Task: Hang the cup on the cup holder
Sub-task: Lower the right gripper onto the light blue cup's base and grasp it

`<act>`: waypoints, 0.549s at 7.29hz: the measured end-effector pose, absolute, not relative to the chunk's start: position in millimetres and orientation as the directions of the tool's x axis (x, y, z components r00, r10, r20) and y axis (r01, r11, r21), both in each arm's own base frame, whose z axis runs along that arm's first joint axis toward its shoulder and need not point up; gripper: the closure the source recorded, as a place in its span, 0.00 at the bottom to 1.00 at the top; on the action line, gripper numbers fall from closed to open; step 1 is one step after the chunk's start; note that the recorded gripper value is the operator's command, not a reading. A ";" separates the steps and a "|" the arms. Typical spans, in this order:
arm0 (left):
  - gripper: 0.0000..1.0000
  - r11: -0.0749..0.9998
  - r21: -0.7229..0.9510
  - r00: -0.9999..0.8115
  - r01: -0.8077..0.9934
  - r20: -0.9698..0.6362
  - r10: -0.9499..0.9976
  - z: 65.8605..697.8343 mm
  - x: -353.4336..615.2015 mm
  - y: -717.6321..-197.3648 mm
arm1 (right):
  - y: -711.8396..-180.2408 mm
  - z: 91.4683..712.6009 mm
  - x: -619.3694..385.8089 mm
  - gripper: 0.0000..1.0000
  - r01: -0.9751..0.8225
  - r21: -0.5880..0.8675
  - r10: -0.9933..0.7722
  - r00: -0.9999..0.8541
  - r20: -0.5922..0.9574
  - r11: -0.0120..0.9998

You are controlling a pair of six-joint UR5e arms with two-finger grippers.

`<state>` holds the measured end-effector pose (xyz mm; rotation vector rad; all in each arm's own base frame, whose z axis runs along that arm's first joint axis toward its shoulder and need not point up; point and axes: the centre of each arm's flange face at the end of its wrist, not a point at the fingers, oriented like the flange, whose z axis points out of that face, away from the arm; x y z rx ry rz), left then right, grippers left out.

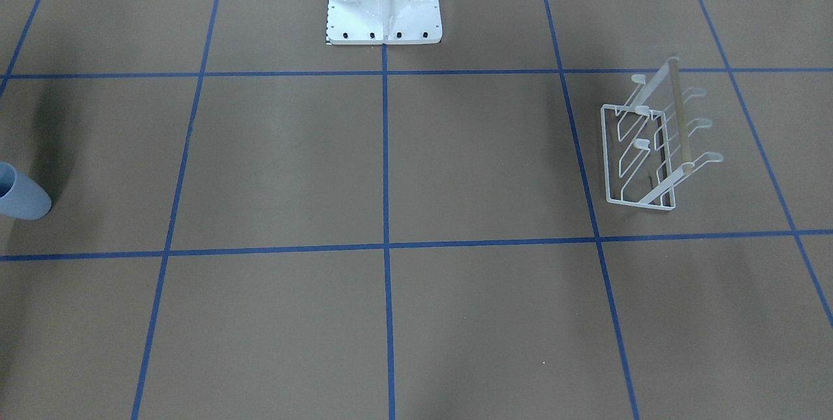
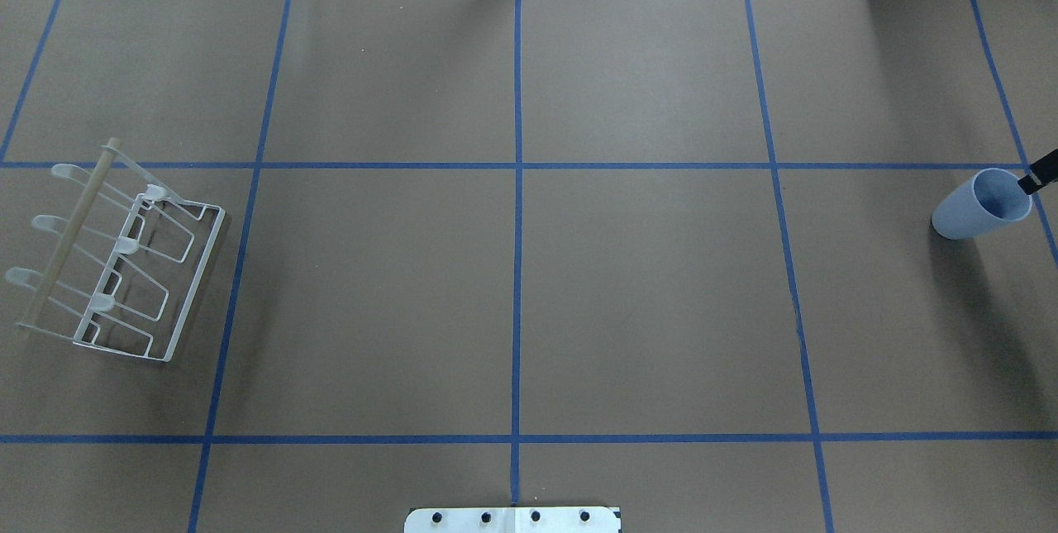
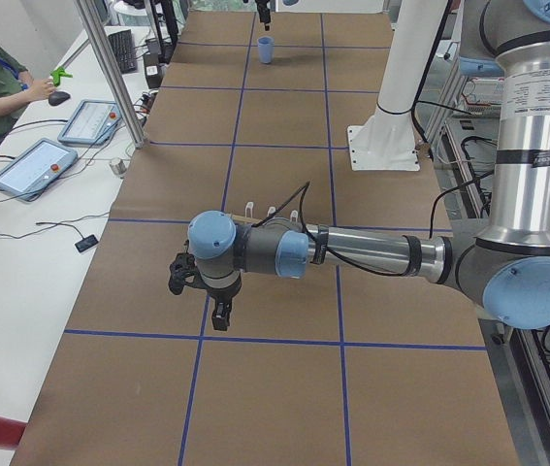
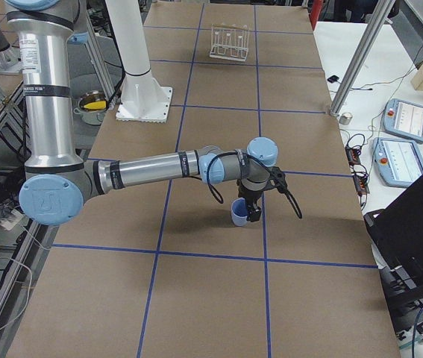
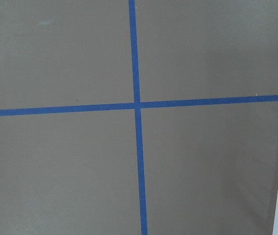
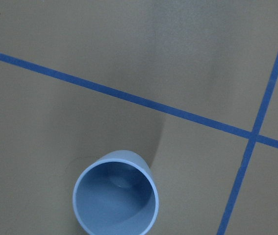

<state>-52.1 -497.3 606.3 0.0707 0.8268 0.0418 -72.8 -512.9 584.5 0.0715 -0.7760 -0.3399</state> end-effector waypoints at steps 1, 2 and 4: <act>0.01 0.997 0.081 0.677 -0.008 -0.733 0.066 604.6 -52.1 -497.4 | -515.1 592.5 -80.2 0.00 0.287 0.174 -0.326 0.661 0.676 0.942; 0.01 0.997 0.082 0.676 -0.008 -0.734 0.066 603.7 -52.0 -497.6 | -519.2 599.0 -85.3 0.00 0.296 0.163 -0.325 0.661 0.676 0.941; 0.01 0.997 0.081 0.676 -0.006 -0.735 0.064 603.0 -52.0 -497.8 | -530.0 610.0 -93.2 0.00 0.306 0.141 -0.317 0.663 0.679 0.941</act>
